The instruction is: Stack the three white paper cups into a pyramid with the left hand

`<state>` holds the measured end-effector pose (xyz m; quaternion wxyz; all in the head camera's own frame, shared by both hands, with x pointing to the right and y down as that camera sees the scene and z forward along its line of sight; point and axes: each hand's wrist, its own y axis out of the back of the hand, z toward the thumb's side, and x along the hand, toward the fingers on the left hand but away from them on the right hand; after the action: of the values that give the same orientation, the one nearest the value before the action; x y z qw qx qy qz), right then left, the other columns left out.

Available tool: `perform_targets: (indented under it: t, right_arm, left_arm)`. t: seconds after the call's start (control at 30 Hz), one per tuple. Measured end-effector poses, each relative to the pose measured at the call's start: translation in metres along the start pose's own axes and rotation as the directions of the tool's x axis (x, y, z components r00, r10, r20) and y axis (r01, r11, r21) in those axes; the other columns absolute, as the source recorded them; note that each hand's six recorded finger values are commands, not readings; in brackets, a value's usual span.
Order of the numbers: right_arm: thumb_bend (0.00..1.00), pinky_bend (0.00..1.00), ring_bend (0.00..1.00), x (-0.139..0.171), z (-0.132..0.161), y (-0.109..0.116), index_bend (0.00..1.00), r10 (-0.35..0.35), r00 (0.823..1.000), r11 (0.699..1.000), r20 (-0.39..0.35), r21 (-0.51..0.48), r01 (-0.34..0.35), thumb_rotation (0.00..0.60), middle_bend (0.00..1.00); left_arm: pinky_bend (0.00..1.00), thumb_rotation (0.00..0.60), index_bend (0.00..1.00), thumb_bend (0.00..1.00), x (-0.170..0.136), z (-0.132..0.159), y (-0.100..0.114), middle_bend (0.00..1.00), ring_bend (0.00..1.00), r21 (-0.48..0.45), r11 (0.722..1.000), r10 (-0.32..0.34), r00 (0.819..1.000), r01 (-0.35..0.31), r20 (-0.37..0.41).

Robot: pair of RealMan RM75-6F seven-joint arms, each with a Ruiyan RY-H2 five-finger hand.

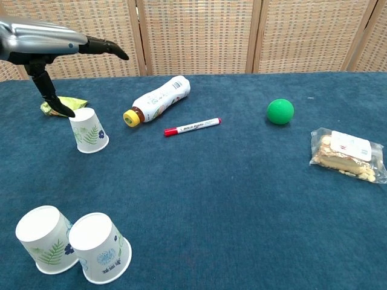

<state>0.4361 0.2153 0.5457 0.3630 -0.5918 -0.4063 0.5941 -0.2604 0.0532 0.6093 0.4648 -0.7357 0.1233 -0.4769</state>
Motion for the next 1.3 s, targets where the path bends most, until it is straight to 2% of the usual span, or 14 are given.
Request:
perform_targets:
  t: [0.17,0.3,0.43,0.6,0.77,0.97,1.13,1.3]
  right_arm:
    - [0.00,0.00,0.00,-0.001,0.000,-0.003,0.00,0.009,1.000,1.000,0.002,0.005,-0.009,0.600,0.00]
    - [0.00,0.00,0.00,-0.003,0.000,-0.005,0.00,0.015,1.000,1.000,0.005,0.012,-0.015,0.600,0.00]
    - [0.00,0.00,0.00,-0.003,-0.001,-0.006,0.00,0.018,1.000,1.000,0.010,0.014,-0.018,0.600,0.00]
    - [0.00,0.00,0.00,-0.004,-0.003,-0.006,0.00,0.017,1.000,1.000,0.019,0.012,-0.018,0.600,0.00]
    - [0.00,0.00,0.00,-0.005,-0.004,-0.007,0.00,0.022,1.000,1.000,0.019,0.012,-0.022,0.600,0.00]
    - [0.00,0.00,0.00,-0.006,-0.004,-0.008,0.00,0.023,0.999,1.000,0.022,0.012,-0.023,0.600,0.00]
    - [0.00,0.00,0.00,-0.006,-0.005,-0.008,0.00,0.024,0.999,1.000,0.024,0.013,-0.025,0.600,0.00]
    - [0.00,0.00,0.00,-0.006,-0.004,-0.009,0.00,0.028,0.999,1.000,0.022,0.014,-0.028,0.600,0.00]
  left_arm:
    - [0.08,0.600,0.06,0.00,0.019,-0.039,-0.020,0.00,0.00,-0.002,1.000,-0.031,0.991,0.031,-0.128]
    - [0.11,0.600,0.09,0.00,0.032,-0.052,-0.036,0.00,0.03,-0.011,0.998,-0.058,0.983,0.057,-0.173]
    - [0.16,0.600,0.15,0.00,0.043,-0.055,-0.051,0.03,0.10,-0.023,0.997,-0.082,0.978,0.079,-0.190]
    - [0.26,0.600,0.26,0.00,0.051,-0.060,-0.062,0.14,0.20,-0.021,0.995,-0.100,0.973,0.098,-0.210]
    - [0.29,0.600,0.31,0.00,0.056,-0.066,-0.070,0.16,0.22,-0.022,0.994,-0.109,0.965,0.107,-0.237]
    - [0.34,0.600,0.42,0.00,0.060,-0.069,-0.079,0.23,0.27,-0.046,0.992,-0.122,0.961,0.114,-0.250]
    - [0.47,0.600,0.61,0.02,0.062,-0.069,-0.082,0.39,0.42,-0.062,0.992,-0.125,0.960,0.113,-0.249]
    - [0.49,0.600,0.64,0.03,0.060,-0.073,-0.077,0.43,0.45,-0.066,0.993,-0.114,0.961,0.100,-0.254]
